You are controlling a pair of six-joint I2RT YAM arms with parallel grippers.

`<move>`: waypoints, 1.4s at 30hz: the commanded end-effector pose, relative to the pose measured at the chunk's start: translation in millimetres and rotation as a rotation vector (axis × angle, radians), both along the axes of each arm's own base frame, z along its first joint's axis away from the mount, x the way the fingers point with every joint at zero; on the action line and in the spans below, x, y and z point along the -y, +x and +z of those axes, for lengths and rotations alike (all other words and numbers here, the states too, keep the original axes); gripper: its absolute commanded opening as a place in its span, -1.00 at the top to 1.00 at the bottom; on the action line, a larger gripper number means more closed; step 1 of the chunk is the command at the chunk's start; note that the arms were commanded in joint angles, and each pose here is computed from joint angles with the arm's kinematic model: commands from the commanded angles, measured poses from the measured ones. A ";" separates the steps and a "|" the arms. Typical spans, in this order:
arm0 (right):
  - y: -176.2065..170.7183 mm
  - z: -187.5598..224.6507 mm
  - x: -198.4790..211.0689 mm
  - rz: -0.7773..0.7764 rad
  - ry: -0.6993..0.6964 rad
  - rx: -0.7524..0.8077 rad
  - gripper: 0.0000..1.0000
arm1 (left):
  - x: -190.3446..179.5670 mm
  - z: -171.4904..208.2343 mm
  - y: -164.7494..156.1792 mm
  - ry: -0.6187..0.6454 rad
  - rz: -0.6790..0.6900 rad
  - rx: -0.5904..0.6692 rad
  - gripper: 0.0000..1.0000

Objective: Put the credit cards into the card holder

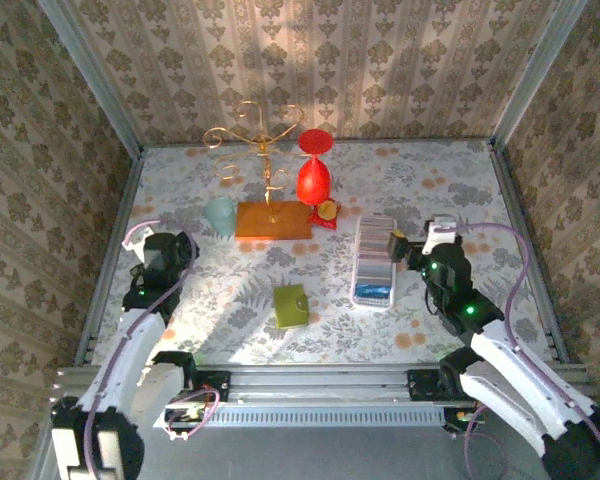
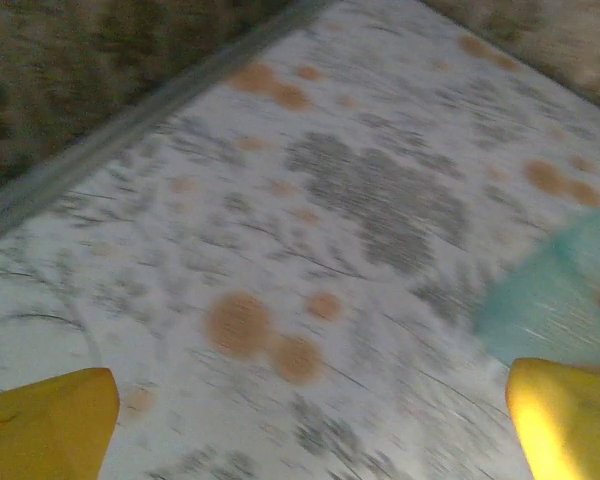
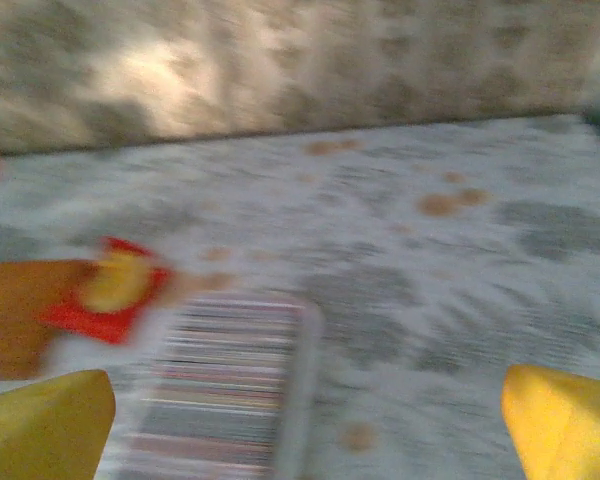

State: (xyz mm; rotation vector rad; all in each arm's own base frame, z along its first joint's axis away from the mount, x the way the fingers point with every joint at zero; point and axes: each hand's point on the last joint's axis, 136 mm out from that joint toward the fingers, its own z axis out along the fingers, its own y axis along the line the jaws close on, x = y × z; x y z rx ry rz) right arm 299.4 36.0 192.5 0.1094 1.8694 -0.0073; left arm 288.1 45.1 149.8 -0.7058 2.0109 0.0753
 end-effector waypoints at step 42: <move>101.6 -96.3 38.7 0.055 -0.020 -0.064 -1.00 | 28.4 -50.5 107.8 0.430 -0.401 0.137 -1.00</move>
